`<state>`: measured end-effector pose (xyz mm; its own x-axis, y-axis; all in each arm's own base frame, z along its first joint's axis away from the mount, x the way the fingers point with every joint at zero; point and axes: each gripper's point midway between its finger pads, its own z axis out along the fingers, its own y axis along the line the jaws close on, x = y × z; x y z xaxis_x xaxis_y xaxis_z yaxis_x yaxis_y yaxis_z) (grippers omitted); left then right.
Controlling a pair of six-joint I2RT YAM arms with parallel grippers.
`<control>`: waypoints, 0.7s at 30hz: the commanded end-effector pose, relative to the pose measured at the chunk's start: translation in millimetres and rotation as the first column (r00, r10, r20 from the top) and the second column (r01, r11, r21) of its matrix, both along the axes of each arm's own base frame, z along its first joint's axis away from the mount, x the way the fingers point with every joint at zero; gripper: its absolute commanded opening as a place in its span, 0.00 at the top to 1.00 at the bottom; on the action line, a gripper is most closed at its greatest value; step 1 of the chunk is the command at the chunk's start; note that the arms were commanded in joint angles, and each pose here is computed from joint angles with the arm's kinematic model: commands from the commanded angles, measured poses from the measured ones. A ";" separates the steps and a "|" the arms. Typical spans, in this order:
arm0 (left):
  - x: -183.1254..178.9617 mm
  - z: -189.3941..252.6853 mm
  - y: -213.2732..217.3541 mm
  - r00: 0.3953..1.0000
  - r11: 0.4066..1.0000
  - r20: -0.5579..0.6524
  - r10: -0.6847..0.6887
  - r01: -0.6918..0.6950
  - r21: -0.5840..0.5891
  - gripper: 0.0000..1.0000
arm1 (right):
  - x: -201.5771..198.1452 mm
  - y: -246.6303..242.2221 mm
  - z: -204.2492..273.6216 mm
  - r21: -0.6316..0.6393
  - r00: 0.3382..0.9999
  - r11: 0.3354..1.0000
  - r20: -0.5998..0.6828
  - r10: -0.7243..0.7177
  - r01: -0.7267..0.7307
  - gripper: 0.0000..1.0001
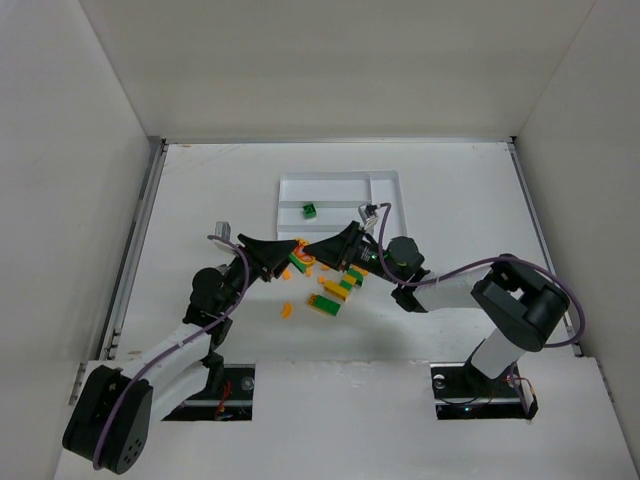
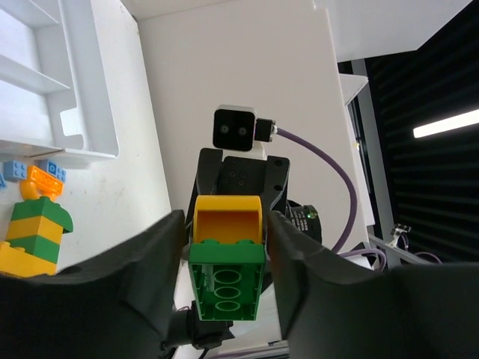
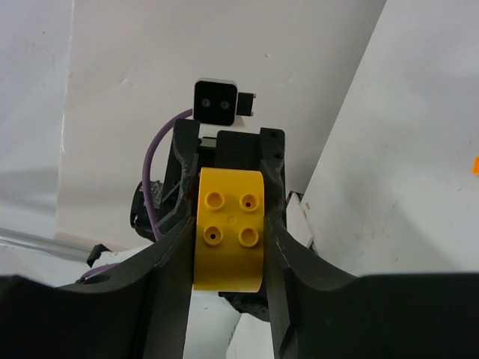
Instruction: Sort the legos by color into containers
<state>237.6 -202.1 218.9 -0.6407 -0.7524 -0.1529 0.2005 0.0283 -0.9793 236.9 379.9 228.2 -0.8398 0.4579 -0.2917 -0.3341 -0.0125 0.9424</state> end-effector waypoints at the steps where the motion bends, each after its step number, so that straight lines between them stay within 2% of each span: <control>1: -0.7 25.3 2.8 0.996 1.000 0.090 0.010 -0.009 -0.012 0.52 | -2.2 2.8 27.9 0.077 0.997 0.997 0.083 0.006 -0.012 0.65; 8: -3.0 16.0 8.1 0.996 0.999 0.080 0.031 -0.033 0.031 0.42 | 4.4 2.2 23.2 0.070 0.997 0.997 0.071 -0.021 0.016 0.65; 13: -3.0 10.3 12.7 0.996 0.997 0.074 0.050 -0.054 0.058 0.42 | 13.7 -0.7 16.3 0.048 0.997 0.998 0.062 -0.051 0.048 0.65; 21: -2.2 -2.0 8.9 0.997 0.991 0.053 0.050 -0.057 0.122 0.51 | 19.3 -5.9 11.8 0.023 0.994 0.996 0.068 -0.087 0.086 0.65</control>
<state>234.7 -191.3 204.8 -0.6050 -0.7640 -0.2241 0.1886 0.1359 -0.9726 250.3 376.6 219.6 -0.8140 0.4972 -0.3004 -0.3330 0.0243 0.9426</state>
